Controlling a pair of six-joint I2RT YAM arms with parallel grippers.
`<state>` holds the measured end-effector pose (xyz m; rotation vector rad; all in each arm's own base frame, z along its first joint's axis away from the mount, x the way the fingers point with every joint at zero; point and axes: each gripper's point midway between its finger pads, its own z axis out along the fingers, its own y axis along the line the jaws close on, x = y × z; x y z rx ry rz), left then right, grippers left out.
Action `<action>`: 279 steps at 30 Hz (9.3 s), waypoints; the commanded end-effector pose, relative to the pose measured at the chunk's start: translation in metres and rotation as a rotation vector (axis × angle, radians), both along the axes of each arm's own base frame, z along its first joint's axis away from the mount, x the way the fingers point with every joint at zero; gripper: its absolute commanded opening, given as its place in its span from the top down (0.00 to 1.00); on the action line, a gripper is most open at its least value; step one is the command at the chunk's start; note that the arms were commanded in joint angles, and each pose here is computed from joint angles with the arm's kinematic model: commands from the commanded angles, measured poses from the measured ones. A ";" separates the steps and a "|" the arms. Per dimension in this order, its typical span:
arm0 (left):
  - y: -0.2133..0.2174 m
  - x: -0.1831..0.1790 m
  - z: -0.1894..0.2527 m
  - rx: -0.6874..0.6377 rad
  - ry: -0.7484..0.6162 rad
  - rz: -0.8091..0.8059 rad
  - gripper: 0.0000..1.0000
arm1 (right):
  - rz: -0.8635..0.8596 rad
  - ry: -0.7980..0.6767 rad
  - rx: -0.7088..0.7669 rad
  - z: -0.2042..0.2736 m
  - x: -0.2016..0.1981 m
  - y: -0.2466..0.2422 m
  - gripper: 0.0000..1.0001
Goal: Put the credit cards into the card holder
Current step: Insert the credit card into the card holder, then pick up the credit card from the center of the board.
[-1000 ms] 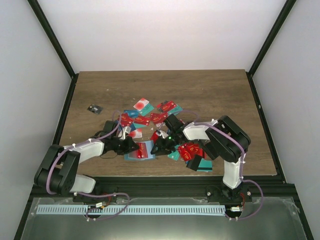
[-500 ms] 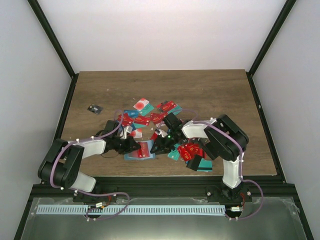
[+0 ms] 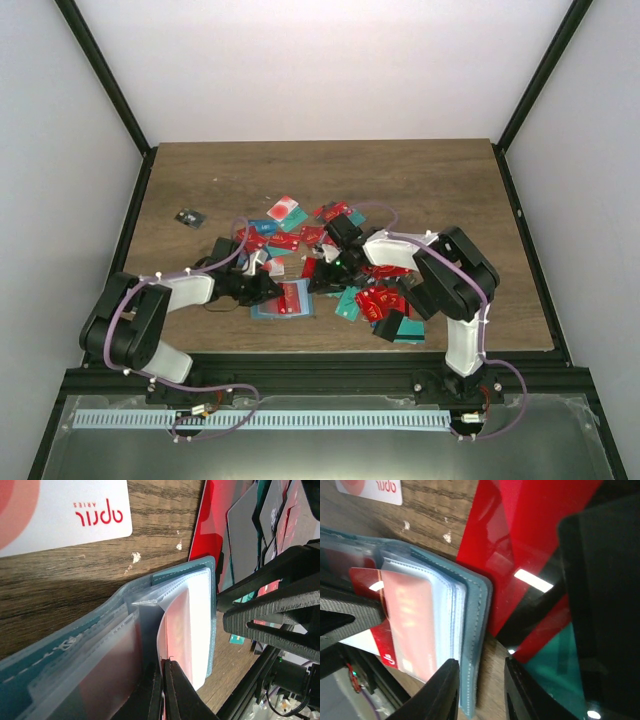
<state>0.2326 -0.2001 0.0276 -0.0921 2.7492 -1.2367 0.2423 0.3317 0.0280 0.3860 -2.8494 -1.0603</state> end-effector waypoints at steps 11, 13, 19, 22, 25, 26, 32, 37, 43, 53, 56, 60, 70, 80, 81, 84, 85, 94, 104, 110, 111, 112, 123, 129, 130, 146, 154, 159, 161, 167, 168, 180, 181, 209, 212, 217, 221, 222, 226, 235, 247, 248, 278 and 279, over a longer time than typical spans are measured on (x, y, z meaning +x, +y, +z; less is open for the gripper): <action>0.006 -0.007 -0.019 0.071 0.056 0.005 0.96 | 0.004 -0.007 -0.100 -0.014 0.005 -0.002 0.86; 0.006 -0.006 -0.020 0.074 0.058 0.006 0.96 | 0.014 0.000 -0.097 -0.016 0.003 0.003 0.87; 0.002 -0.004 -0.023 0.063 0.068 0.014 0.96 | 0.034 0.021 -0.071 -0.016 0.001 0.012 0.88; -0.003 -0.002 -0.023 0.054 0.074 0.016 0.96 | 0.047 0.017 -0.074 -0.017 0.003 0.013 0.88; -0.007 0.003 -0.022 0.042 0.072 0.017 0.96 | 0.050 0.012 -0.070 -0.015 0.006 0.013 0.88; -0.010 0.004 -0.021 0.032 0.070 0.017 0.96 | 0.048 0.014 -0.067 -0.015 0.007 0.012 0.88; -0.017 0.006 -0.020 0.011 0.087 0.020 0.96 | 0.033 0.027 -0.060 -0.015 0.013 0.004 0.88; -0.013 0.005 -0.016 0.039 0.102 0.027 0.91 | 0.022 0.019 -0.052 -0.009 0.018 0.002 0.88; -0.008 -0.001 -0.010 0.088 0.130 0.018 0.76 | 0.005 0.001 -0.039 -0.001 0.024 0.000 0.88; -0.006 -0.004 0.005 0.169 0.193 -0.016 0.64 | -0.030 -0.038 -0.018 0.016 0.039 -0.005 0.88; -0.006 -0.001 0.019 0.181 0.174 -0.019 0.59 | -0.034 -0.058 -0.008 0.023 0.042 -0.004 0.87; -0.007 0.003 0.041 0.175 0.135 -0.020 0.59 | -0.033 -0.070 0.026 0.035 0.042 -0.002 0.84; -0.008 -0.004 0.028 0.173 0.142 -0.041 0.94 | -0.049 -0.028 0.135 0.058 0.033 0.007 0.77; -0.014 -0.005 0.002 0.223 0.173 -0.069 0.96 | -0.048 0.020 0.155 0.052 0.026 0.009 0.77; -0.014 -0.005 -0.001 0.232 0.174 -0.074 0.96 | -0.047 0.029 0.159 0.051 0.024 0.009 0.77; -0.014 -0.007 -0.009 0.255 0.186 -0.084 0.96 | -0.047 0.056 0.174 0.047 0.017 0.008 0.77; -0.014 -0.008 -0.012 0.264 0.188 -0.087 0.96 | -0.047 0.063 0.178 0.045 0.016 0.008 0.77; -0.010 -0.013 -0.023 0.314 0.195 -0.086 0.96 | -0.033 0.104 0.211 0.038 0.008 0.011 0.72; -0.009 -0.004 0.007 0.311 0.133 -0.064 0.96 | -0.030 0.120 0.202 0.029 0.007 0.011 0.67; -0.013 0.001 0.021 0.291 0.107 -0.057 0.96 | -0.029 0.118 0.200 0.028 0.008 0.011 0.65; -0.012 0.000 0.018 0.298 0.113 -0.058 0.96 | -0.029 0.118 0.200 0.028 0.008 0.011 0.65; -0.011 -0.002 0.014 0.307 0.122 -0.061 0.96 | -0.028 0.120 0.201 0.027 0.008 0.011 0.65; -0.004 -0.009 -0.011 0.366 0.161 -0.068 0.96 | -0.021 0.123 0.205 0.028 0.007 0.011 0.65; 0.001 -0.016 -0.027 0.403 0.186 -0.072 0.96 | -0.018 0.131 0.208 0.025 0.005 0.011 0.64; 0.001 -0.016 -0.028 0.407 0.187 -0.071 0.96 | -0.016 0.131 0.210 0.026 0.005 0.012 0.64; 0.000 -0.019 -0.027 0.403 0.185 -0.061 0.96 | 0.020 0.151 0.225 0.023 -0.005 0.021 0.63; -0.003 -0.019 -0.026 0.399 0.183 -0.061 0.96 | 0.033 0.148 0.227 0.023 -0.009 0.024 0.63; -0.004 -0.019 -0.025 0.397 0.181 -0.061 0.96 | 0.043 0.147 0.228 0.023 -0.011 0.025 0.63; -0.005 -0.019 -0.025 0.396 0.180 -0.060 0.96 | 0.046 0.146 0.229 0.024 -0.011 0.026 0.63; -0.005 -0.020 -0.024 0.396 0.179 -0.056 0.96 | 0.060 0.147 0.235 0.025 -0.014 0.029 0.63; -0.006 -0.019 -0.024 0.394 0.178 -0.055 0.96 | 0.064 0.148 0.238 0.025 -0.014 0.030 0.63; -0.014 -0.013 -0.013 0.352 0.157 -0.041 0.96 | 0.123 0.136 0.294 0.040 -0.021 0.043 0.63; -0.014 -0.013 -0.012 0.351 0.156 -0.040 0.96 | 0.123 0.136 0.293 0.039 -0.021 0.043 0.63; 0.042 -0.006 0.118 0.456 -0.078 0.146 0.96 | 0.247 0.157 0.388 0.096 -0.042 0.126 0.57; 0.053 -0.012 0.134 0.453 -0.109 0.182 0.94 | 0.304 0.122 0.517 0.141 -0.046 0.147 0.53; 0.060 -0.019 0.161 0.415 -0.170 0.216 0.91 | 0.324 -0.004 0.621 0.204 -0.041 0.154 0.49; 0.054 -0.021 0.178 0.363 -0.198 0.204 0.89 | 0.275 -0.115 0.547 0.218 -0.034 0.140 0.48; 0.050 -0.021 0.181 0.343 -0.203 0.193 0.87 | 0.254 -0.149 0.524 0.220 -0.030 0.135 0.48; 0.027 -0.019 0.188 0.235 -0.220 0.117 0.83 | 0.101 -0.232 0.370 0.208 -0.009 0.091 0.47; -0.033 -0.001 0.188 0.047 -0.242 -0.046 0.77 | -0.320 -0.227 0.137 0.144 0.042 -0.079 0.47; -0.127 0.030 0.147 -0.004 -0.156 -0.229 0.85 | -0.609 -0.271 0.094 0.102 0.100 -0.224 0.46; -0.135 0.033 0.143 -0.004 -0.149 -0.245 0.86 | -0.618 -0.270 0.093 0.097 0.103 -0.230 0.46; -0.246 0.062 0.000 0.129 0.033 -0.484 0.95 | -0.677 -0.103 0.138 0.010 0.087 -0.261 0.38; -0.245 0.062 -0.004 0.135 0.037 -0.486 0.95 | -0.676 -0.097 0.143 0.007 0.087 -0.260 0.38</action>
